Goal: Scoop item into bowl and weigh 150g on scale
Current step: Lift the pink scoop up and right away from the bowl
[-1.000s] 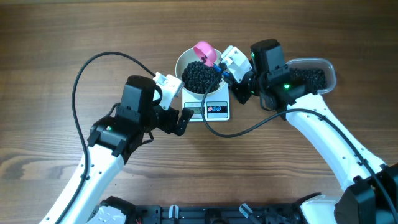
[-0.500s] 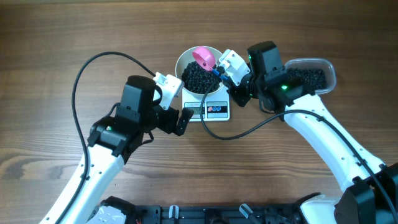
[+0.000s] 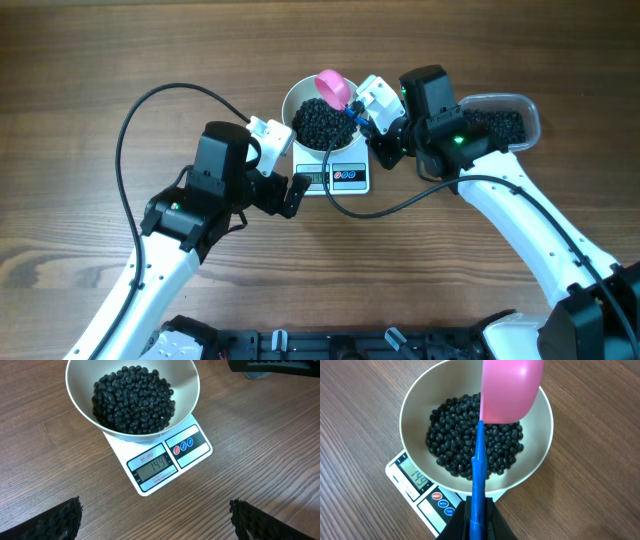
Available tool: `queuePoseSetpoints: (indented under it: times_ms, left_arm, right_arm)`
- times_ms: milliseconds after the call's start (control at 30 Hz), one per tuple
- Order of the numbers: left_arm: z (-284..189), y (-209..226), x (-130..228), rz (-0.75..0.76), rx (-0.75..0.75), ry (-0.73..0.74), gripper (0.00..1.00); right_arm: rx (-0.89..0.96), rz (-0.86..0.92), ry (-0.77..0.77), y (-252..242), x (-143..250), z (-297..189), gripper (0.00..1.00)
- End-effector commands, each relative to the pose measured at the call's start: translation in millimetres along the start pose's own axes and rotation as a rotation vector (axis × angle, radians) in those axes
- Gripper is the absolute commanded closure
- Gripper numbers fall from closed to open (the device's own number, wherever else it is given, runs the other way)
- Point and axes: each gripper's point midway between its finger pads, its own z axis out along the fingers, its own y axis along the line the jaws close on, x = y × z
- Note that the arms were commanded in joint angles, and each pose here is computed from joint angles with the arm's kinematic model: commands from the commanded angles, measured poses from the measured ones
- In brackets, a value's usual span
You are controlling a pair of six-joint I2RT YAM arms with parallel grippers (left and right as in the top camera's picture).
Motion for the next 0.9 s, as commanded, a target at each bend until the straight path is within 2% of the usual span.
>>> queuePoseSetpoints:
  times_ms: [0, 500, 867]
  left_arm:
    - [3, -2, 3, 0.011, 0.012, 0.012, 0.00]
    - [3, -2, 3, 0.011, 0.012, 0.012, 0.00]
    - [3, -2, 3, 0.011, 0.011, 0.012, 0.00]
  right_arm:
    - [0.000, 0.034, 0.001, -2, 1, 3, 0.96]
    - [0.056, 0.074, -0.121, -16, -26, -22, 0.96]
    - [0.233, 0.225, -0.229, -85, -23, -88, 0.96]
